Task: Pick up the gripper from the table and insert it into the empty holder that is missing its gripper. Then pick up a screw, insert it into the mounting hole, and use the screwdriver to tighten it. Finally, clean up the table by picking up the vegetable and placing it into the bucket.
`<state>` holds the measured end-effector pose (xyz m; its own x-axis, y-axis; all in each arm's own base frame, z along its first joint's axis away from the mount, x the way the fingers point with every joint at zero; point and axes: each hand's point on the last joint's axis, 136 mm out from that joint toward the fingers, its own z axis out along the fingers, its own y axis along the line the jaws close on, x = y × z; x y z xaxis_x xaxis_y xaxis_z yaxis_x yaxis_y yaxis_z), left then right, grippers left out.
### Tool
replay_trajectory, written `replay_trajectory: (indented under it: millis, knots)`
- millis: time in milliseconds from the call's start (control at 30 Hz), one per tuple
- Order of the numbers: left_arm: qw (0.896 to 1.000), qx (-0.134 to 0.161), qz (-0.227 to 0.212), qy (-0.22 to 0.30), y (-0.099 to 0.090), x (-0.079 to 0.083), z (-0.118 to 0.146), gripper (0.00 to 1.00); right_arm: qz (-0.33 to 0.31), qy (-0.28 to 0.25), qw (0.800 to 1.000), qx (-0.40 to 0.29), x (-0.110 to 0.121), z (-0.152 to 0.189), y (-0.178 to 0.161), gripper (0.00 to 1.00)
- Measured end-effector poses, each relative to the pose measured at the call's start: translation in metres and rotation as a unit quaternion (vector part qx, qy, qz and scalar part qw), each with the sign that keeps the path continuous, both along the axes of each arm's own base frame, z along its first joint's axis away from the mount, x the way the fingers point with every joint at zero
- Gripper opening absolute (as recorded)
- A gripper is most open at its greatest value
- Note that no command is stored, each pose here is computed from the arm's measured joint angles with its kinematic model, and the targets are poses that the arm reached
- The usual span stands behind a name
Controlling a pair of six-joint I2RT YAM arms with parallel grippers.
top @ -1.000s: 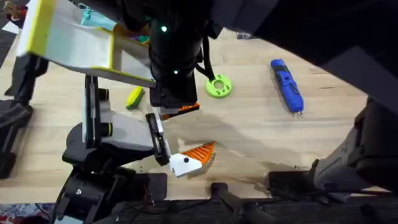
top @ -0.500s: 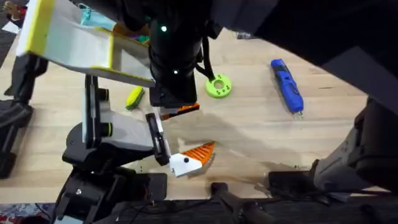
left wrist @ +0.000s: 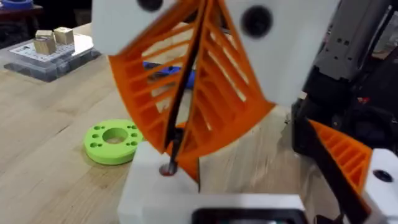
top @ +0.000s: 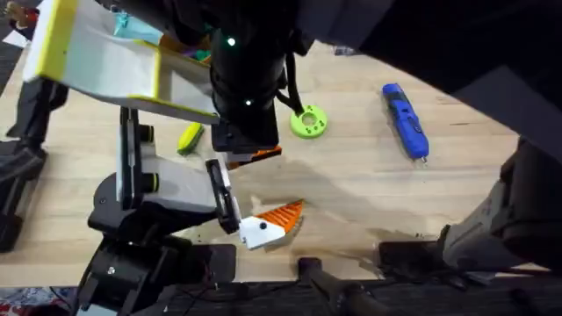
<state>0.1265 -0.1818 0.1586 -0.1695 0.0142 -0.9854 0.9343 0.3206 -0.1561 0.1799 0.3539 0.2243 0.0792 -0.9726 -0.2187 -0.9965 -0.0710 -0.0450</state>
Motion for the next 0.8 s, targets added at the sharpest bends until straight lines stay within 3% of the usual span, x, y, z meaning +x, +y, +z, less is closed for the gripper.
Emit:
replay_trajectory:
  millis: [800]
  knots:
    - [1.000, 0.000, 0.000, 0.000, 0.0000, 0.0000, 0.0001, 0.992, 0.001, 0.004, 1.000, -0.007, -0.0005, -0.0094, 0.0001, 0.011]
